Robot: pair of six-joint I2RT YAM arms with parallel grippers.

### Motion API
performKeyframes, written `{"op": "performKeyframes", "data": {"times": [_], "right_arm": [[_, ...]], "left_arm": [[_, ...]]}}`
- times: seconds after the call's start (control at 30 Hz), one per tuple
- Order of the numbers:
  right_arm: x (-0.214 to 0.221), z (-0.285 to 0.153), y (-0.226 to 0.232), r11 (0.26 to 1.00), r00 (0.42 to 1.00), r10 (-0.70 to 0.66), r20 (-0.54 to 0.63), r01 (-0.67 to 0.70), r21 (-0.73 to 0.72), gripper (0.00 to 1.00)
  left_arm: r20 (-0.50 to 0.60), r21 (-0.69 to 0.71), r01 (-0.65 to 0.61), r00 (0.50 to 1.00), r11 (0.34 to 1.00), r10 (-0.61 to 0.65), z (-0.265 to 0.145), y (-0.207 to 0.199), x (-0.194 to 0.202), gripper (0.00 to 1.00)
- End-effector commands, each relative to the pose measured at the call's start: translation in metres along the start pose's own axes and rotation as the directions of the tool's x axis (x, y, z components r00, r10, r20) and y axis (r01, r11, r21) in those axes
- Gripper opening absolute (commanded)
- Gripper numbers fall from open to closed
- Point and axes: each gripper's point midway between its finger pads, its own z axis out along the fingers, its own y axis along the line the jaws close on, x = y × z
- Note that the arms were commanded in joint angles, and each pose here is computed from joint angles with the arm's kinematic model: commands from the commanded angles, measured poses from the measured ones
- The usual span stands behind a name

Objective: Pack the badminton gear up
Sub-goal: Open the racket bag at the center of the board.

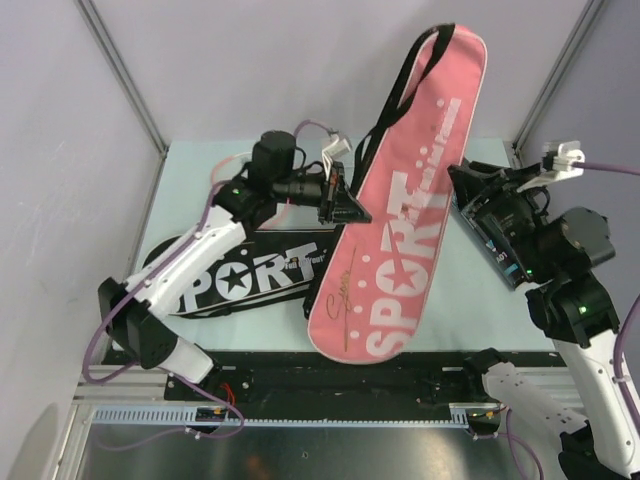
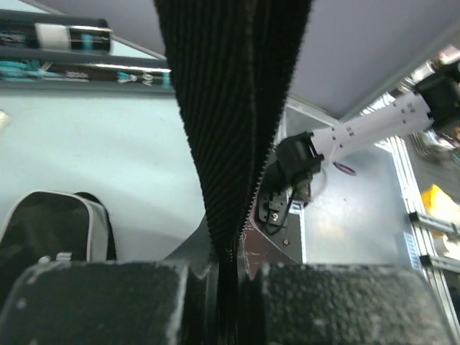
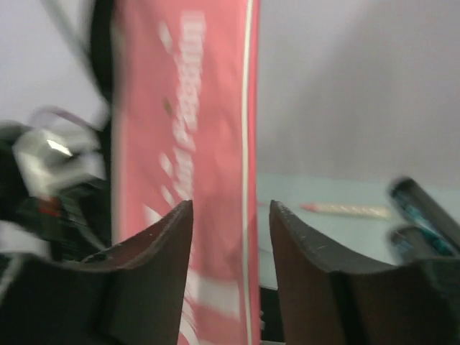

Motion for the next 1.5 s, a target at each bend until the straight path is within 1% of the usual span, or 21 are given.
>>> {"op": "performKeyframes", "data": {"times": [0.0,0.03,0.1,0.13,0.3,0.33,0.5,0.6,0.67,0.7,0.77,0.8,0.83,0.9,0.93,0.97,1.03,1.07,1.17,1.2,1.47], "right_arm": [[0.058,0.003,-0.066,0.945,0.97,-0.084,-0.228,0.15,0.289,0.6],[0.071,0.003,-0.069,0.944,0.956,-0.093,-0.28,0.174,0.281,0.76],[0.084,0.005,-0.07,0.944,0.94,-0.096,-0.327,0.19,0.27,0.92],[0.094,0.009,-0.07,0.947,0.928,-0.101,-0.359,0.2,0.253,0.98],[0.084,0.017,-0.061,0.947,0.913,-0.224,-0.342,0.286,0.144,1.0],[0.075,0.026,-0.043,0.955,0.919,-0.271,-0.287,0.294,0.039,1.0],[0.041,0.059,0.024,0.848,0.896,-0.444,-0.033,0.408,-0.338,1.0],[0.026,0.079,0.038,0.768,0.882,-0.464,0.081,0.447,-0.458,1.0],[0.02,0.096,0.032,0.765,0.873,-0.477,0.102,0.47,-0.44,1.0],[-0.005,0.106,0.021,0.803,0.87,-0.48,0.113,0.487,-0.344,1.0],[-0.023,0.124,0.006,0.881,0.916,-0.402,0.015,0.391,-0.265,1.0],[0.015,0.147,-0.03,0.952,0.935,-0.3,-0.189,0.281,-0.121,0.92],[-0.023,0.147,-0.025,0.994,0.983,-0.109,-0.151,0.111,0.009,0.9],[0.002,0.14,-0.04,0.972,0.963,0.142,-0.229,-0.092,0.217,0.88],[0.035,0.136,-0.041,0.954,0.933,0.23,-0.276,-0.16,0.252,0.88],[0.05,0.132,-0.028,0.926,0.904,0.34,-0.257,-0.275,0.258,0.88],[0.034,0.122,-0.006,0.902,0.901,0.412,-0.138,-0.381,0.206,0.87],[0.057,0.12,-0.007,0.89,0.888,0.431,-0.161,-0.39,0.235,0.87],[0.08,0.116,0.003,0.88,0.873,0.449,-0.19,-0.394,0.265,0.82],[0.084,0.12,0.014,0.882,0.869,0.456,-0.193,-0.412,0.228,0.74],[0.148,0.142,0.043,0.871,0.826,0.483,-0.29,-0.419,0.258,0.64]], "left_arm": [[-0.005,-0.254,-0.036,0.999,0.967,0.036,-0.045,-0.021,-0.05,0.0],[-0.072,-0.364,0.022,0.996,0.931,-0.052,-0.056,-0.006,-0.031,0.0],[-0.115,-0.481,0.003,0.991,0.877,-0.066,-0.072,0.006,-0.034,0.0],[-0.177,-0.574,-0.028,0.98,0.818,-0.091,-0.089,0.019,-0.019,0.0],[-0.329,-0.714,-0.17,0.938,0.679,-0.112,-0.128,0.048,0.01,0.0],[-0.346,-0.717,-0.186,0.932,0.672,-0.111,-0.13,0.051,0.014,0.0],[-0.382,-0.695,-0.177,0.912,0.697,-0.149,-0.119,0.058,0.032,0.0],[-0.406,-0.658,-0.162,0.899,0.735,-0.165,-0.107,0.055,0.047,0.0],[-0.428,-0.638,-0.163,0.888,0.752,-0.17,-0.099,0.053,0.059,0.0],[-0.422,-0.641,-0.169,0.892,0.749,-0.16,-0.098,0.054,0.057,0.0],[-0.412,-0.647,-0.175,0.899,0.742,-0.147,-0.097,0.051,0.055,0.0],[-0.379,-0.679,-0.164,0.913,0.716,-0.151,-0.097,0.055,0.05,0.0],[-0.356,-0.706,-0.15,0.92,0.692,-0.163,-0.098,0.059,0.048,0.0],[-0.251,-0.774,-0.076,0.948,0.629,-0.194,-0.098,0.068,0.036,0.0],[-0.209,-0.814,-0.051,0.955,0.579,-0.209,-0.101,0.076,0.034,0.0],[-0.157,-0.851,-0.021,0.963,0.525,-0.217,-0.105,0.083,0.028,0.0],[-0.044,-0.892,0.083,0.962,0.444,-0.268,-0.102,0.096,0.026,0.0],[0.001,-0.896,0.125,0.96,0.425,-0.28,-0.1,0.097,0.022,0.0],[0.054,-0.875,0.211,0.937,0.435,-0.344,-0.085,0.097,0.026,0.0],[0.08,-0.869,0.243,0.929,0.431,-0.362,-0.081,0.097,0.027,0.0],[0.088,-0.858,0.259,0.926,0.445,-0.368,-0.073,0.094,0.025,0.0]]}}
